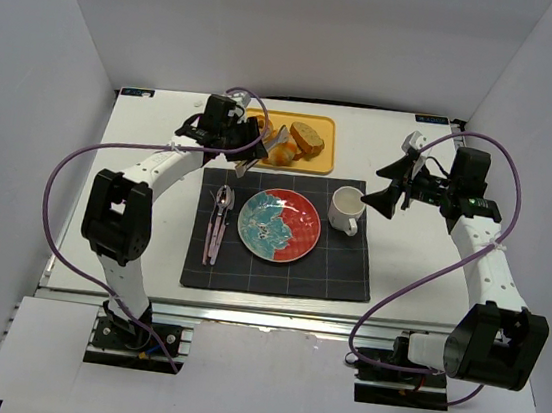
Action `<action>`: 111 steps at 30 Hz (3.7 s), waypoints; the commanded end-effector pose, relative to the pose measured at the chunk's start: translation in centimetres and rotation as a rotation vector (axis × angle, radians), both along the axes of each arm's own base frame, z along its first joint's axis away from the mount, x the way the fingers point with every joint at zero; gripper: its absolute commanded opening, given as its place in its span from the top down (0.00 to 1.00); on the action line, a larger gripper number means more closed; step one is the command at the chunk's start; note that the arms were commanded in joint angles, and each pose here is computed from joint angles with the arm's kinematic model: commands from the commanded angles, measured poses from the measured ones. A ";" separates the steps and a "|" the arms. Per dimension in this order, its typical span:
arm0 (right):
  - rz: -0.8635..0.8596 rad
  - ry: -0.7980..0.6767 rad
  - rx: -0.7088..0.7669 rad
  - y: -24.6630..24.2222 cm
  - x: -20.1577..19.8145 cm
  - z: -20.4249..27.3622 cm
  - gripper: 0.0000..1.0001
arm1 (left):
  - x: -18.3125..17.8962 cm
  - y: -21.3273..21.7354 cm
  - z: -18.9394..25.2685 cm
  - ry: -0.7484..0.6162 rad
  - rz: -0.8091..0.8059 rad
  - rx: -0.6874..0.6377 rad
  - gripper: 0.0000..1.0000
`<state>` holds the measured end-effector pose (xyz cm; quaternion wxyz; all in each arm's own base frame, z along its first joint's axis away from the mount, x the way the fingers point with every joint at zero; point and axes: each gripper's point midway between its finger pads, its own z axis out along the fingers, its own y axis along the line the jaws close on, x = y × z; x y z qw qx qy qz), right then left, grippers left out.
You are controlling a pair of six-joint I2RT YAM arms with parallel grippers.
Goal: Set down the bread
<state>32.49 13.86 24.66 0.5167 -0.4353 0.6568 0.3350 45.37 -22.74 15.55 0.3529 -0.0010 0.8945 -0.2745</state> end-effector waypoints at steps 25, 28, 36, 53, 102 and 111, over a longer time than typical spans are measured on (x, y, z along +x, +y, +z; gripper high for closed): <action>0.023 -0.018 0.020 0.2 -0.7 0.3 0.11 | 0.5 -1.9 1.9 0.004 -0.079 -0.049 0.38; 0.023 -0.019 0.020 0.2 -0.7 0.2 0.10 | 0.4 -2.1 2.1 0.007 -0.085 -0.066 0.38; 0.022 -0.025 0.023 0.2 -0.7 0.4 0.11 | 0.2 -1.4 0.4 0.052 -0.075 -0.005 0.39; 0.024 -0.030 0.031 0.2 -0.9 0.8 0.11 | -0.2 -1.9 0.0 0.082 -0.095 0.031 0.71; 0.013 -0.018 -0.004 -0.3 -0.6 1.1 0.11 | -19.3 -2.7 0.8 -0.003 -0.323 0.030 0.44; 0.015 -0.014 -0.006 -0.3 -0.7 0.9 0.11 | -19.3 -2.7 3.0 -0.034 -0.322 0.014 0.42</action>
